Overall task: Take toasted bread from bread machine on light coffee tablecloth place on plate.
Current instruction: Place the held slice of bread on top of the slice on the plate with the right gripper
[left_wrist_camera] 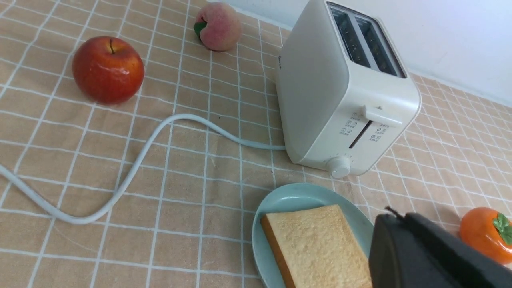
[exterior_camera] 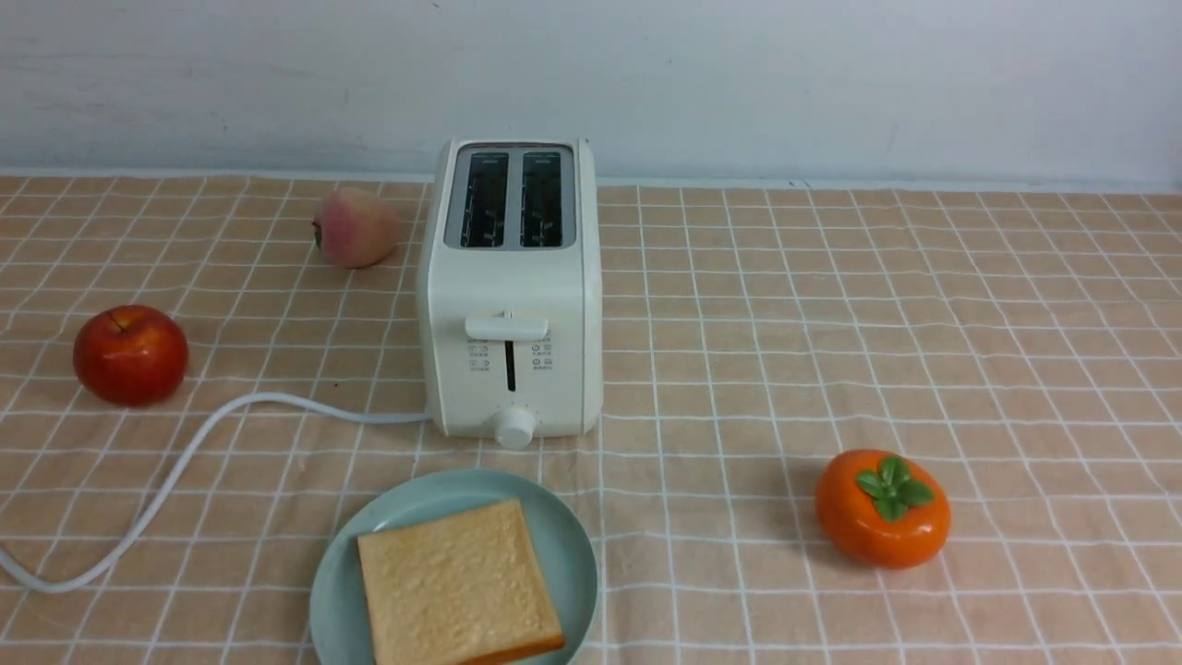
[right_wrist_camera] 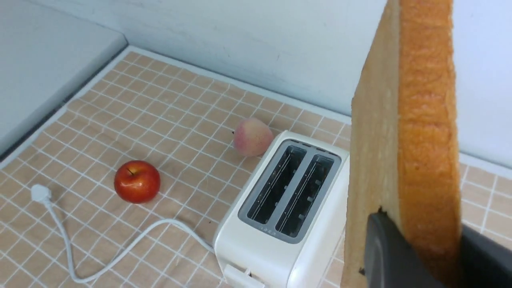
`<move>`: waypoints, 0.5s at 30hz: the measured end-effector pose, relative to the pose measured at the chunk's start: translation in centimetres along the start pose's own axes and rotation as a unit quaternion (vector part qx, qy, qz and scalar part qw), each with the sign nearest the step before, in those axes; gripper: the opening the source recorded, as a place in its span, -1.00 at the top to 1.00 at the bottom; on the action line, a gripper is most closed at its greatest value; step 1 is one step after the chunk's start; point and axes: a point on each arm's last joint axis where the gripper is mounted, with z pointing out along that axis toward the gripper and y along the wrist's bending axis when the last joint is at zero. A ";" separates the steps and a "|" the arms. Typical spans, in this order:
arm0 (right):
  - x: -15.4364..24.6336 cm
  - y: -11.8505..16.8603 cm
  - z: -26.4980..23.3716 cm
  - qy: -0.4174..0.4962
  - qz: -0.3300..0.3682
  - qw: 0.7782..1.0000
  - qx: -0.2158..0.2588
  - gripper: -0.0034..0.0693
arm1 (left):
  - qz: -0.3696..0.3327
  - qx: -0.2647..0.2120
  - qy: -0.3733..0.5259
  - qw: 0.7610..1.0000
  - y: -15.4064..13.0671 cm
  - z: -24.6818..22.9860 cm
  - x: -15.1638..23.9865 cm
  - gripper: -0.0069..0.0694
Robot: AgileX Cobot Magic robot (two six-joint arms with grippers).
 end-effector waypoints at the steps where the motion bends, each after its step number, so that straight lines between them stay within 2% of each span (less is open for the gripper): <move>1: 0.1 0.2 -1.4 -0.003 0.000 1.000 -0.001 0.61 | 0.006 -0.005 -0.003 1.000 0.1 0.0 -0.1 0.86; 6: 3.9 0.9 -1.0 0.082 0.029 0.995 -0.046 0.61 | 0.020 -0.016 -0.009 1.000 0.3 0.0 -0.2 0.86; 8: 6.7 1.3 1.1 0.145 0.045 0.984 -0.092 0.61 | 0.020 -0.017 -0.008 1.000 0.3 0.0 -0.2 0.86; 10: 9.7 1.7 3.5 0.205 0.069 0.966 -0.145 0.61 | 0.020 -0.017 -0.008 1.000 0.3 0.0 -0.1 0.86; 11: 12.2 2.0 5.7 0.243 0.087 0.949 -0.182 0.61 | 0.020 -0.017 -0.007 1.000 0.3 0.0 -0.1 0.86; 15: 18.3 2.7 11.8 0.271 0.145 0.915 -0.260 0.61 | 0.020 -0.017 -0.007 1.000 0.3 0.0 -0.1 0.86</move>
